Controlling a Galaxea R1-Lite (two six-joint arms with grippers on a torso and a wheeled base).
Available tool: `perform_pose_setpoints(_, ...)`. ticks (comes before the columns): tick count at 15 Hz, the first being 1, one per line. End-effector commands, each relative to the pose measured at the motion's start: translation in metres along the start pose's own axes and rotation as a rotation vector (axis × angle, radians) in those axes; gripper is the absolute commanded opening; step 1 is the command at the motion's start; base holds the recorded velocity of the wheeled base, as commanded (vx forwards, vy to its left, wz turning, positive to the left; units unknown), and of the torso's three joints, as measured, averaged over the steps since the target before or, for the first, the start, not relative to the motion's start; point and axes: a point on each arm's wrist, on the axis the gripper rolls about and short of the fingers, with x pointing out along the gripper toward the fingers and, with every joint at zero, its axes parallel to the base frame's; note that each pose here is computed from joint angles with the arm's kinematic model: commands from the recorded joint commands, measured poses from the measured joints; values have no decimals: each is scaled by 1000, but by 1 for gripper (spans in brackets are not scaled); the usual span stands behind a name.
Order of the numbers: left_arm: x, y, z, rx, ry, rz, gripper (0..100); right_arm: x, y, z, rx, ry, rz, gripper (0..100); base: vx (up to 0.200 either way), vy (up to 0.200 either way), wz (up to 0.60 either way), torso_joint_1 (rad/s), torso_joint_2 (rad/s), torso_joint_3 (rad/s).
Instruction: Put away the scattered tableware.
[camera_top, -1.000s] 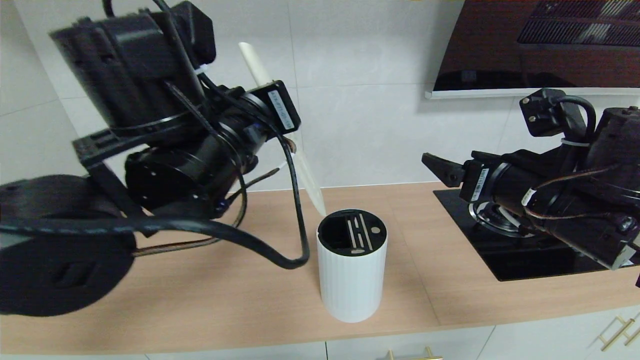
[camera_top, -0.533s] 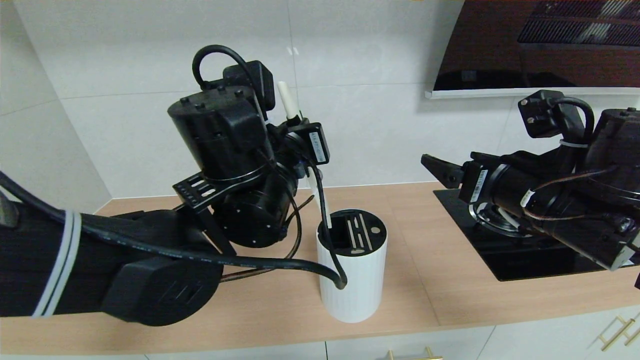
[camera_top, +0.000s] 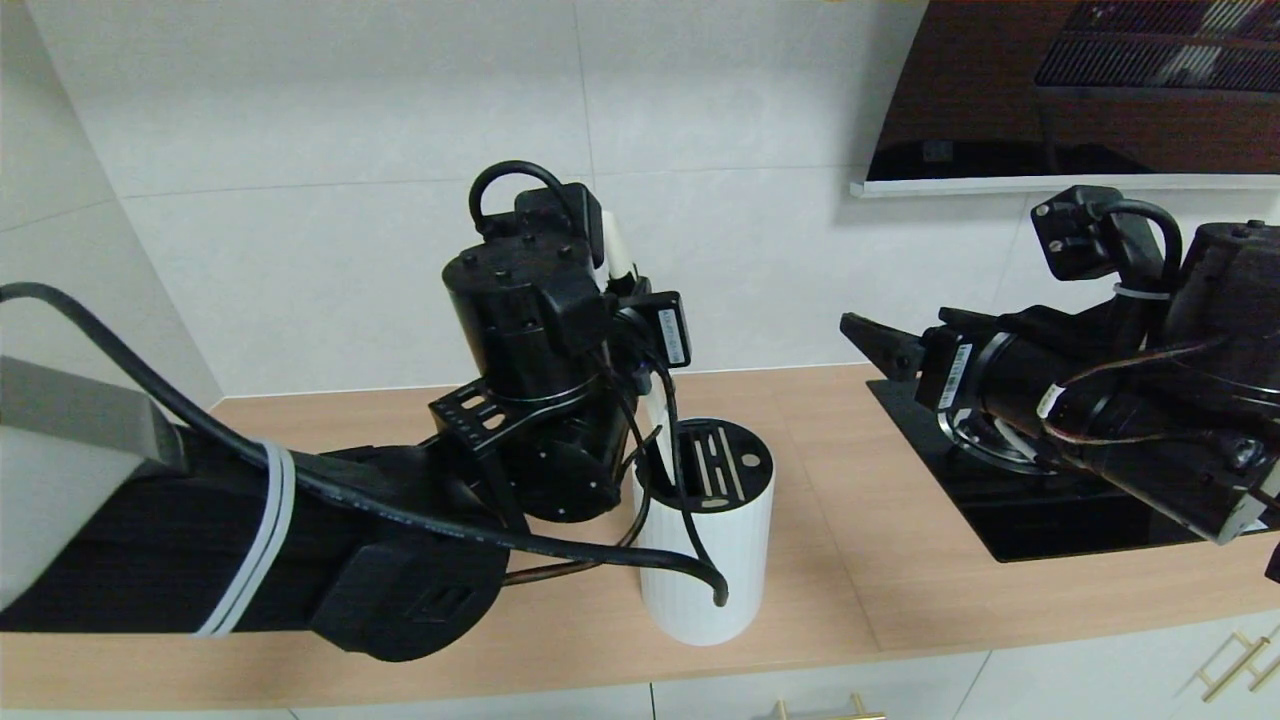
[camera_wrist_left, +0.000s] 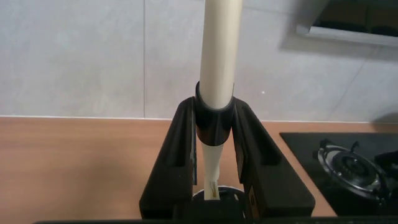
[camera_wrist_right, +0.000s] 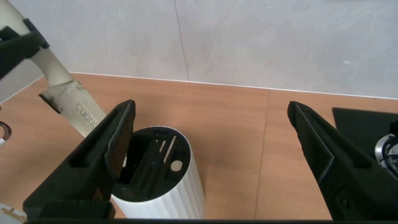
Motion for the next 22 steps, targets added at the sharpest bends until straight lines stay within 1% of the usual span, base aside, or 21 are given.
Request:
perform_pose_setpoints(1,1,-3,-8,12,15,1,0,0,0,-1,0,2,0,100,0,0,0,0,0,0)
perform_pose_setpoints(4,0,-7,-17,11,34,-10,0,1,0,-1,-1,5,1,100,0,0,0,0,0,0)
perform_pose_setpoints(10,0,-10,-51,75,110,-13,0,1,0,-1,-1,5,1,100,0,0,0,0,0,0)
perform_pose_setpoints(11,-1,-11,-54,80,116,-17,0,1,0,-1,-1,5,1,100,0,0,0,0,0,0)
perform_pose_setpoints(13,-1,-11,-65,100,140,-18,0,2,0,-3,-2,9,0,100,0,0,0,0,0,0)
perform_pose_setpoints(15,0,-12,-72,111,152,-18,0,2,0,-3,-2,9,0,100,0,0,0,0,0,0)
perform_pose_setpoints(17,0,-12,-74,114,157,-17,0,2,0,-3,-2,11,0,100,0,0,0,0,0,0)
perform_pose_setpoints(18,-1,-10,-84,135,181,-14,0,2,0,-3,-2,11,0,100,0,0,0,0,0,0)
perform_pose_setpoints(19,-1,-10,-86,139,185,-15,0,2,0,-3,-2,11,0,100,0,0,0,0,0,0)
perform_pose_setpoints(20,-2,-11,-93,152,199,-16,0,2,0,-3,-2,9,0,100,0,0,0,0,0,0)
perform_pose_setpoints(21,-2,-11,-96,154,204,-16,0,2,0,-3,-2,9,0,100,0,0,0,0,0,0)
perform_pose_setpoints(22,-2,-11,-96,150,204,-15,0,2,0,-3,-2,9,0,100,0,0,0,0,0,0)
